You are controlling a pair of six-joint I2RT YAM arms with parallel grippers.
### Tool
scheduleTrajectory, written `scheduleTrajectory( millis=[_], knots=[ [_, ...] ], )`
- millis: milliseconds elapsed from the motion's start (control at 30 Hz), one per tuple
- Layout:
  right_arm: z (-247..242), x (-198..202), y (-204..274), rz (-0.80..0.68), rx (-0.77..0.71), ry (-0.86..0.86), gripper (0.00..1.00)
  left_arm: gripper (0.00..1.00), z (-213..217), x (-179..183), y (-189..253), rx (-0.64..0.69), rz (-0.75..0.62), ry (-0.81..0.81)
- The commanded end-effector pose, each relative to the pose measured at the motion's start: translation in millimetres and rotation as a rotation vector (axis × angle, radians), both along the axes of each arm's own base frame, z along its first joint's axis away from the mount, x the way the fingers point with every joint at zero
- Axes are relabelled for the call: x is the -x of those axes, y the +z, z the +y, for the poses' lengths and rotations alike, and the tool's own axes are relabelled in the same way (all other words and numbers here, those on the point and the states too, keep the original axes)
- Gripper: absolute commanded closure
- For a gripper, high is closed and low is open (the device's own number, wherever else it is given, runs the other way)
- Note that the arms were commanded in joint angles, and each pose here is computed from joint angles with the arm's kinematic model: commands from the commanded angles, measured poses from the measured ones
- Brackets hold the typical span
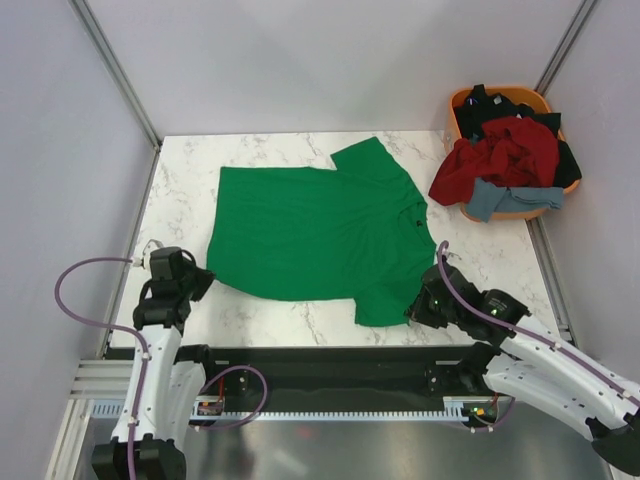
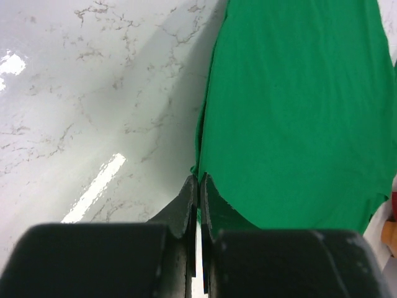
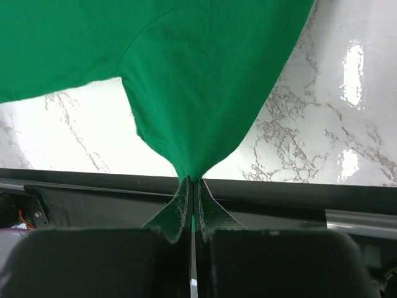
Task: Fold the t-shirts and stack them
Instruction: Fold the tshirt
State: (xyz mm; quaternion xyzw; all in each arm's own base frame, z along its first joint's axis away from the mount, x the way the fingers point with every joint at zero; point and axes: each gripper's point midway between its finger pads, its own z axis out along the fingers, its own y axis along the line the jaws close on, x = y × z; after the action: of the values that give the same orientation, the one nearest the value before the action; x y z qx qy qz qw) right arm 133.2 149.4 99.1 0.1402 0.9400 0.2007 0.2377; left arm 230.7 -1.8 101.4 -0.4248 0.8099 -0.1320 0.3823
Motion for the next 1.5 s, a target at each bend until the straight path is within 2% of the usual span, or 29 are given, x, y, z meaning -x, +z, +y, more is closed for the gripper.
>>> scheduleTrajectory(
  millis=[0,167,533,833,1133,1333,1367,1400,1433,1467],
  knots=[
    [-8,-2,26,-0.030,0.010,-0.040,1.00,0.98,-7,10,19,0.050,-0.007,0.007],
    [-13,-28,63,-0.131,0.078,-0.072,1.00,0.98,-2,1,43,0.009,-0.030,-0.005],
    [1,-114,115,-0.261,0.315,-0.071,1.00,0.98,14,-44,49,-0.104,0.073,-0.071],
    [-19,-199,117,-0.239,0.378,-0.099,1.00,0.98,28,-95,31,-0.132,0.165,-0.098],
    [-24,-252,91,-0.189,0.410,-0.087,1.00,0.98,29,-139,-4,-0.106,0.261,-0.146],
    [-29,-289,75,-0.155,0.417,-0.099,1.00,0.97,28,-167,-11,-0.065,0.275,-0.169],
    [-34,-299,71,-0.147,0.418,-0.115,1.00,0.92,26,-172,-22,-0.054,0.301,-0.181],
    [-30,-315,64,-0.129,0.400,-0.107,0.97,0.67,26,-185,-15,-0.048,0.279,-0.193],
    [-40,-326,61,-0.107,0.388,-0.119,0.89,0.53,19,-190,-18,-0.017,0.283,-0.253],
    [-36,-346,59,-0.102,0.370,-0.108,0.66,0.33,14,-193,-30,0.018,0.315,-0.288]
  ],
)
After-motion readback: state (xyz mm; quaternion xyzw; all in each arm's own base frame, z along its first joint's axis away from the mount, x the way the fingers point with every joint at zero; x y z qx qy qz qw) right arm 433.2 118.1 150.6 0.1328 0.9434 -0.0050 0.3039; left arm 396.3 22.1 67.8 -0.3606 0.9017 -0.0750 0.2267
